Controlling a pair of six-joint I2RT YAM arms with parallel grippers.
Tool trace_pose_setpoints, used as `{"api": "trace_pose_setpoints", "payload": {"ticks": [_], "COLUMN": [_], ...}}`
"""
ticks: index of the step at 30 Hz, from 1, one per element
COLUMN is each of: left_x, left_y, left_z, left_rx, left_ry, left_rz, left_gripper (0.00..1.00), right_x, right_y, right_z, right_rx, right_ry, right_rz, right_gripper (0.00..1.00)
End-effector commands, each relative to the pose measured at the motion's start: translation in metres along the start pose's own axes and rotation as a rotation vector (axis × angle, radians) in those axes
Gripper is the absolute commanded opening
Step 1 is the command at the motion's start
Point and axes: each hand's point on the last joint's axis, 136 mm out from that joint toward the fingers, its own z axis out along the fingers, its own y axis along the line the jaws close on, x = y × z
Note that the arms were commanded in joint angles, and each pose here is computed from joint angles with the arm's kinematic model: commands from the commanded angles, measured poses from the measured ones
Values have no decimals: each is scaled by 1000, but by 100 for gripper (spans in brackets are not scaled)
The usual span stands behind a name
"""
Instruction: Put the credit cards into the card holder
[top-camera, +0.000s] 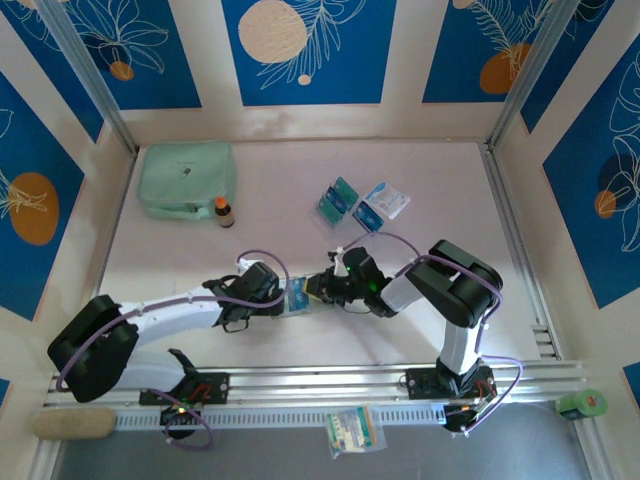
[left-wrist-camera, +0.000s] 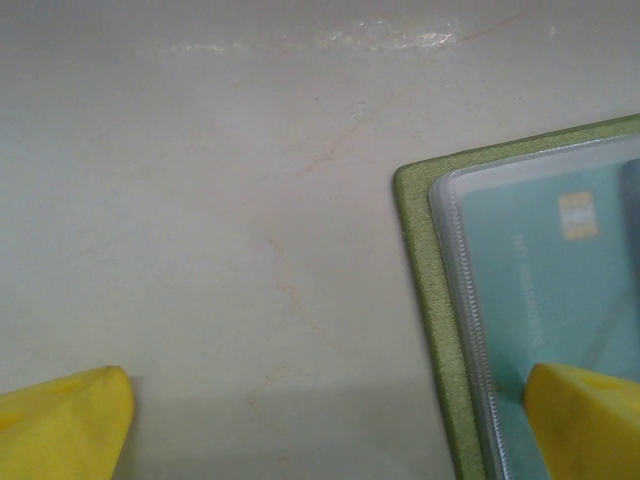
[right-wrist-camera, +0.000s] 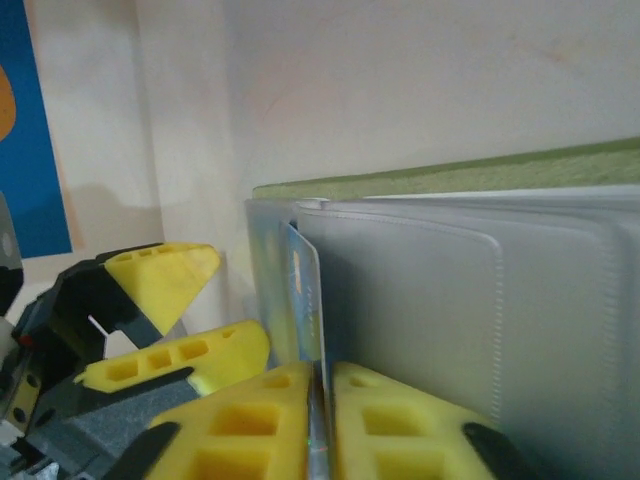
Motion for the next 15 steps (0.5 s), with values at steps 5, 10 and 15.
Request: {"api": "trace_pose_setpoints", "payload": {"ticks": [5,10,15], "left_x": [-7,-19,-21], "left_y": [4,2,14], "left_z": [-9,-18,-19], "left_rx": [-10,5,-37], "left_ry": [-16,-56,-57], "left_rz": [-9,-35,-70], "left_gripper": [100,100,100], "right_x": [17,6,-4], "right_y": [-10,8,15], "right_z": [-20,-39,-38], "right_rx": [149,220,294], "right_ry": [155,148,158], "right_rz": [-60,-163,-244], "right_gripper": [51,52,33]}}
